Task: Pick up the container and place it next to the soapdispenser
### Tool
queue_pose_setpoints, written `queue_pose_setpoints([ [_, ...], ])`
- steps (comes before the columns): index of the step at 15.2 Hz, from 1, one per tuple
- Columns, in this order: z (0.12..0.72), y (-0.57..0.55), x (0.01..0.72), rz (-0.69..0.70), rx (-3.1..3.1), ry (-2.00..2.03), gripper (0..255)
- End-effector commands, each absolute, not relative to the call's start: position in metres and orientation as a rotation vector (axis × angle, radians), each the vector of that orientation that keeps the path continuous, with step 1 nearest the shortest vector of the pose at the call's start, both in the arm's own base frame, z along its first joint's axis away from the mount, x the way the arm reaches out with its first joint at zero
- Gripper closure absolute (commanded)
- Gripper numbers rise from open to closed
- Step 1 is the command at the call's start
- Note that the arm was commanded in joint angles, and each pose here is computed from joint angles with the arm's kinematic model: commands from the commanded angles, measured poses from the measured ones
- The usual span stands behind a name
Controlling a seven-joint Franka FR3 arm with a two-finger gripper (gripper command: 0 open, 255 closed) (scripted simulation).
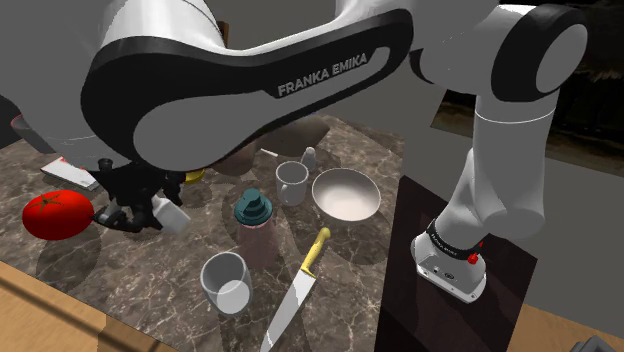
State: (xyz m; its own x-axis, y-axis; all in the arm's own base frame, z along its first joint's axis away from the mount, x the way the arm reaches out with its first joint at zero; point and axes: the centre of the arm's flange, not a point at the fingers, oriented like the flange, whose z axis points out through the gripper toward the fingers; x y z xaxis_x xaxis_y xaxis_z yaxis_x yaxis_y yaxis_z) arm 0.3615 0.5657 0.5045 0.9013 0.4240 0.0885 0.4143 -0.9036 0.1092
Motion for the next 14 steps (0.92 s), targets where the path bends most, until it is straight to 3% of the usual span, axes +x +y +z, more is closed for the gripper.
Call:
queue_pose_setpoints([
  [1,0.494,0.565,0.361,0.169,2.978,0.658,255],
  [14,0.426,0.565,0.361,0.169,2.978,0.658,255],
])
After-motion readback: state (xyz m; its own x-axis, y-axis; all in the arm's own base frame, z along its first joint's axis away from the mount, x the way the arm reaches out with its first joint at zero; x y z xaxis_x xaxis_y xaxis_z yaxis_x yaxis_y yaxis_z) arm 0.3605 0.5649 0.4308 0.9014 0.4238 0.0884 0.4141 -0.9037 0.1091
